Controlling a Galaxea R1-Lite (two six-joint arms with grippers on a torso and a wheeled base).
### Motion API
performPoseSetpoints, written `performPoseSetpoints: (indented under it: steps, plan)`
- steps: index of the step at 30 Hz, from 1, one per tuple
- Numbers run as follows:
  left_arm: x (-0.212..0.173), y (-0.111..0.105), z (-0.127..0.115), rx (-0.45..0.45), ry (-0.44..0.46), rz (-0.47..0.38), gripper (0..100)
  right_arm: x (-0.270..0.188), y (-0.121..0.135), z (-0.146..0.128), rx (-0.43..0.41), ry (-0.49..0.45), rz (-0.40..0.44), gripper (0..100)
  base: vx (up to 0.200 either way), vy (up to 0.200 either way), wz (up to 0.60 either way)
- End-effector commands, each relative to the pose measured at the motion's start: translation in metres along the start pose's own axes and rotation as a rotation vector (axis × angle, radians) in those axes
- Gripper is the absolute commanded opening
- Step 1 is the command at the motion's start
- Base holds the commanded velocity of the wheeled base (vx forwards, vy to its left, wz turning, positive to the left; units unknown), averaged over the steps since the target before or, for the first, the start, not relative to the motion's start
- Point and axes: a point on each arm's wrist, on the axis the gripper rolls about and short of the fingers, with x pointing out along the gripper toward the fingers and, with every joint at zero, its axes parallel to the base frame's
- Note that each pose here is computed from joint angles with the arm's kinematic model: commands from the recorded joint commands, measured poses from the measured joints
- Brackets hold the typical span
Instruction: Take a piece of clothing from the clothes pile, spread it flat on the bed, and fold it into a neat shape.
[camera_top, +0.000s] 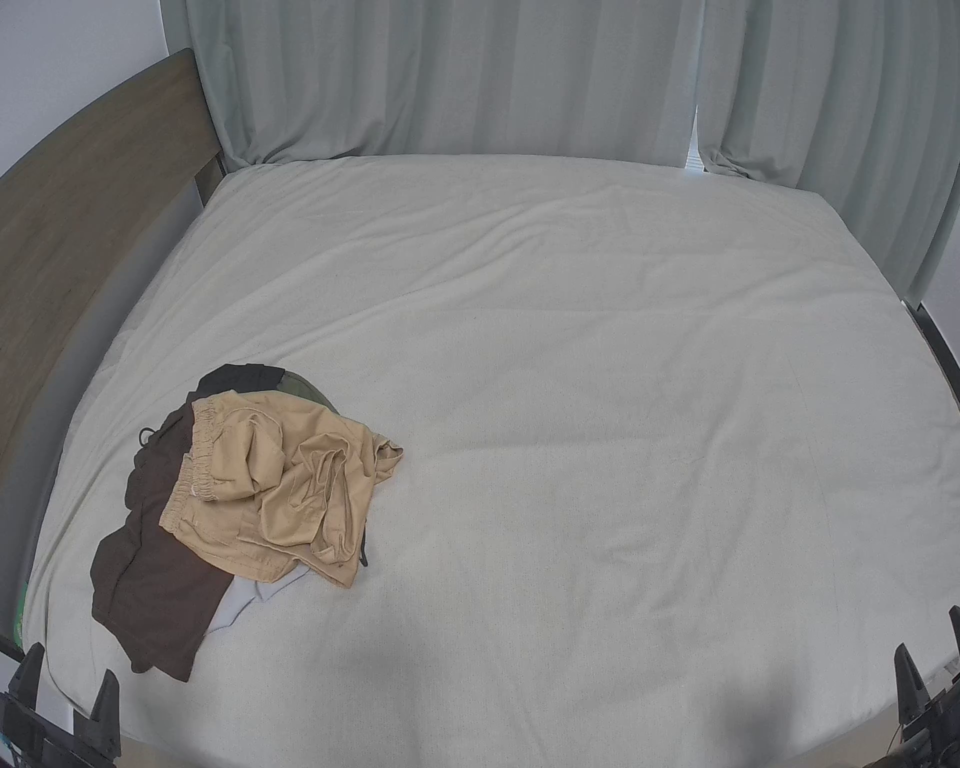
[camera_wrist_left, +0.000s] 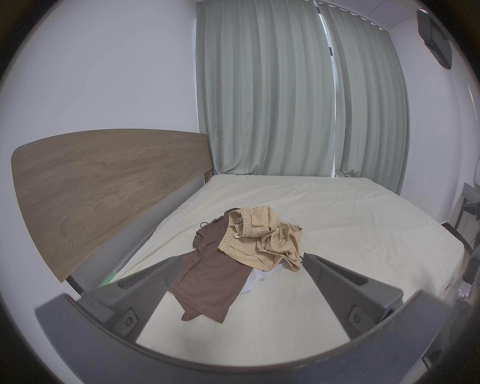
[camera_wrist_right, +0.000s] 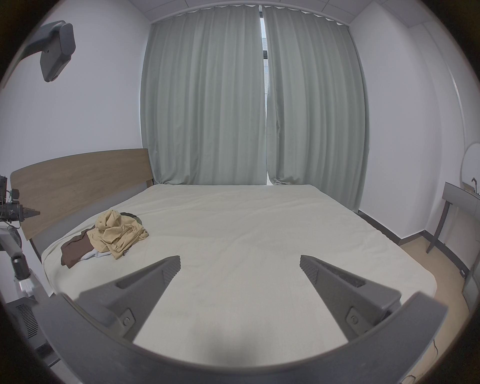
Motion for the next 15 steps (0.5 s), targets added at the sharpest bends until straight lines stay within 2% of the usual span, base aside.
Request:
performPoseSetpoints:
  steps: [1,15]
  plan:
    - [0.0014,0.0,-0.0049,-0.001,0.02,-0.001,100,0.0003,0.0,-0.0043,0.0,0.005,-0.001,100,0.0,0.0,0.0]
    - [0.0013,0.0,-0.005,0.001,0.018,-0.004,100,0.0003,0.0,-0.0043,0.0,0.005,0.001,100,0.0,0.0,0.0]
